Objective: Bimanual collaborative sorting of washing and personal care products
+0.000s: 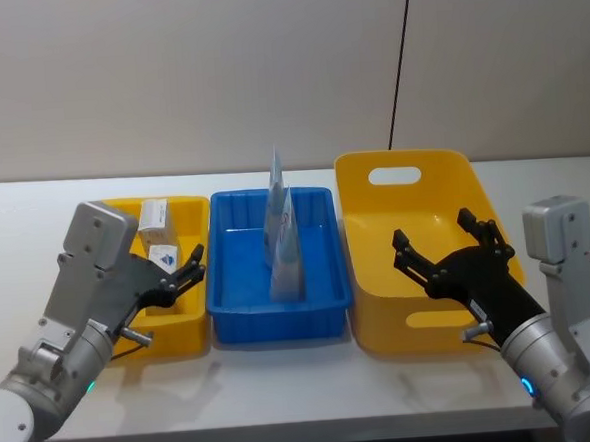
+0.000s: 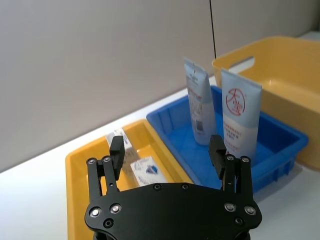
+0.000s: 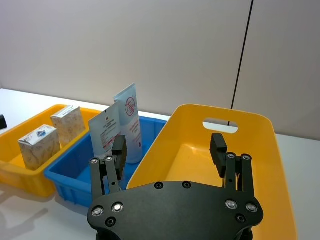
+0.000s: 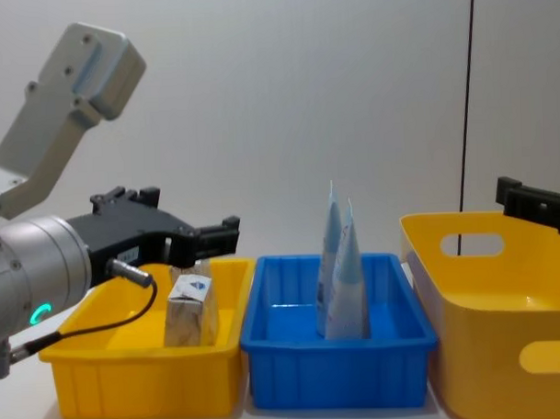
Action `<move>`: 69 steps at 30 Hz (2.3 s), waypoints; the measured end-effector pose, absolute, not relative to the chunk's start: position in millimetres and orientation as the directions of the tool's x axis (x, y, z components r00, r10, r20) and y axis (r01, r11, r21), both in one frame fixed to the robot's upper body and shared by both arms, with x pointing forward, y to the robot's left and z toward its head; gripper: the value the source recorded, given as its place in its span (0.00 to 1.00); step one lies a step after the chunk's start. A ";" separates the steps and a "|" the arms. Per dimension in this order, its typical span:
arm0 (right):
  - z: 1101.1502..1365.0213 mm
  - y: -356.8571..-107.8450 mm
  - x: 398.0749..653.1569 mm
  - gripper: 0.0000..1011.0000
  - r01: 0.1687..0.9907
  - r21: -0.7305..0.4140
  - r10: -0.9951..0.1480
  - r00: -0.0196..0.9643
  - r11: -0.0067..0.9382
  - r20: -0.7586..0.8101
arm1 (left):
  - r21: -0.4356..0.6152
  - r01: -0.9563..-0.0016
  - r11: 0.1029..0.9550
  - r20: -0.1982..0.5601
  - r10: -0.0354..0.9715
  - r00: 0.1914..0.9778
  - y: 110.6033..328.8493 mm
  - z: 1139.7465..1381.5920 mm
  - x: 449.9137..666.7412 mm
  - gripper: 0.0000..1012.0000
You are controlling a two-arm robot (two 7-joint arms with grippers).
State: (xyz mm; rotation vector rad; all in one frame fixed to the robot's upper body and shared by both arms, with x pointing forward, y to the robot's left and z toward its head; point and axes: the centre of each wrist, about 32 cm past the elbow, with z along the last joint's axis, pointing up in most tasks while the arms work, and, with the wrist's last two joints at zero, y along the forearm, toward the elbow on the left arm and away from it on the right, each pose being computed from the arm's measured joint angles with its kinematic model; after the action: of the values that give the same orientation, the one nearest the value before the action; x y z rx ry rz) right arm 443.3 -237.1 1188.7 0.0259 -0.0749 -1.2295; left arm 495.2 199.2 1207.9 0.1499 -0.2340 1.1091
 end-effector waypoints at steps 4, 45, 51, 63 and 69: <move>1188.7 -237.1 443.3 0.99 0.940 0.060 -0.942 0.333 0.335 0.043 | 0.054 -0.898 0.437 0.267 0.860 0.435 199.8 1210.1 496.5 0.99; 1188.7 -237.1 443.3 0.99 0.940 0.060 -0.942 0.333 0.335 0.043 | 0.358 -0.878 0.318 0.220 0.885 0.410 187.6 1209.5 539.7 0.99; 1188.7 -237.1 443.3 0.99 0.940 0.060 -0.942 0.333 0.335 0.043 | 0.368 -0.879 0.304 0.204 0.896 0.395 186.5 1208.9 548.1 0.99; 1188.7 -237.1 443.3 0.99 0.940 0.060 -0.942 0.333 0.335 0.043 | 0.386 -0.873 0.297 0.175 0.906 0.386 183.9 1208.8 566.6 0.99; 1188.7 -237.1 443.3 0.99 0.940 0.060 -0.942 0.333 0.335 0.043 | 0.392 -0.869 0.302 0.163 0.907 0.388 182.7 1207.7 572.2 0.99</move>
State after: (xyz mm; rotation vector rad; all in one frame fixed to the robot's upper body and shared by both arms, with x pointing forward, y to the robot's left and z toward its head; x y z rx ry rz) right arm 443.3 -237.1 1188.7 0.0260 -0.0749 -1.2295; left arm 572.2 182.7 1207.7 0.4555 0.0954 1.1800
